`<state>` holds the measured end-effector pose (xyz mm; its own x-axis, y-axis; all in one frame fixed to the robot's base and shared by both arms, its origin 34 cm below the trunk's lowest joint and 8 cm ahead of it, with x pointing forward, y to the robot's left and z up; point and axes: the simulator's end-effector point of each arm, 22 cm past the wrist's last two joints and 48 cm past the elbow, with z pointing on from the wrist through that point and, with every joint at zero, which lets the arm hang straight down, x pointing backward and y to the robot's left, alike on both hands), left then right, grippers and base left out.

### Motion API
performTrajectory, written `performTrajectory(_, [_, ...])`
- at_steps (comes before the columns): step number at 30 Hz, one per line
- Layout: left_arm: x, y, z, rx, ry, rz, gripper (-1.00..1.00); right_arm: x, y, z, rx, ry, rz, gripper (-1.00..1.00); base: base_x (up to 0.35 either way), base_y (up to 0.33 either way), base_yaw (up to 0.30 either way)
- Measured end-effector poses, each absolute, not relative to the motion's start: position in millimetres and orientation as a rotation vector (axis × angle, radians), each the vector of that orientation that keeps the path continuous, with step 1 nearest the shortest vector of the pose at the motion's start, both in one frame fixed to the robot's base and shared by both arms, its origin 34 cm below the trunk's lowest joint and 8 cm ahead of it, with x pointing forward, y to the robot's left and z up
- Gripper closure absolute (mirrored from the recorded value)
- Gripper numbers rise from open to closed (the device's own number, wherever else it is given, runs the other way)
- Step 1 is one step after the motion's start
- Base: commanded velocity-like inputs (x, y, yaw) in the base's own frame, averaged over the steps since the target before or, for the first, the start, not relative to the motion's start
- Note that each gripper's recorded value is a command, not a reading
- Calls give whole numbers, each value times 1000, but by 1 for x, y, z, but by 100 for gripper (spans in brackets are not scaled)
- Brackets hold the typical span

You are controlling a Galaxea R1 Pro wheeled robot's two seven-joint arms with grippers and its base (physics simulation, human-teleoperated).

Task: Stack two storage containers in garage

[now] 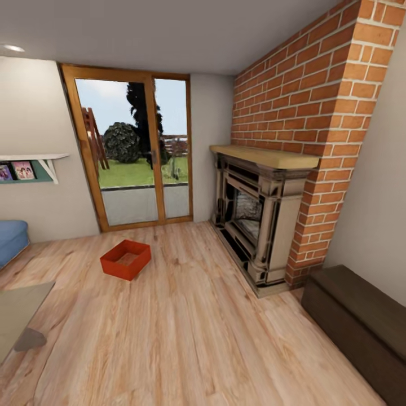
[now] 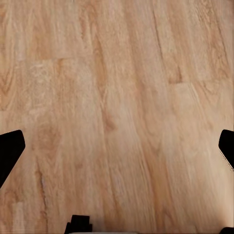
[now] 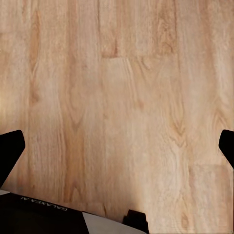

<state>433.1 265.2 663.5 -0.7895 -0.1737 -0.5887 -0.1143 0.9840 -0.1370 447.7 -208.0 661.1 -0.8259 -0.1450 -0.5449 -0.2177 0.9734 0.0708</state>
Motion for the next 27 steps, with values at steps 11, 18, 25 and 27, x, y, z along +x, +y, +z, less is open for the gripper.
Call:
performTrajectory(11, [433,265,664,-201,2488,-124,-100,448,-208,661,-254,2557,174,-100,324,-98,251])
performTrajectory(18, [433,265,663,-201,2489,-124,-100,448,-208,661,-255,2556,174,-100,324,-4,251])
performTrajectory(25, [433,265,663,-201,2489,-124,-100,448,-208,661,-255,2556,174,-100,324,-9,251])
performTrajectory(27, [433,265,663,-201,2489,-124,-100,448,-208,661,-255,2556,174,-100,323,-69,251])
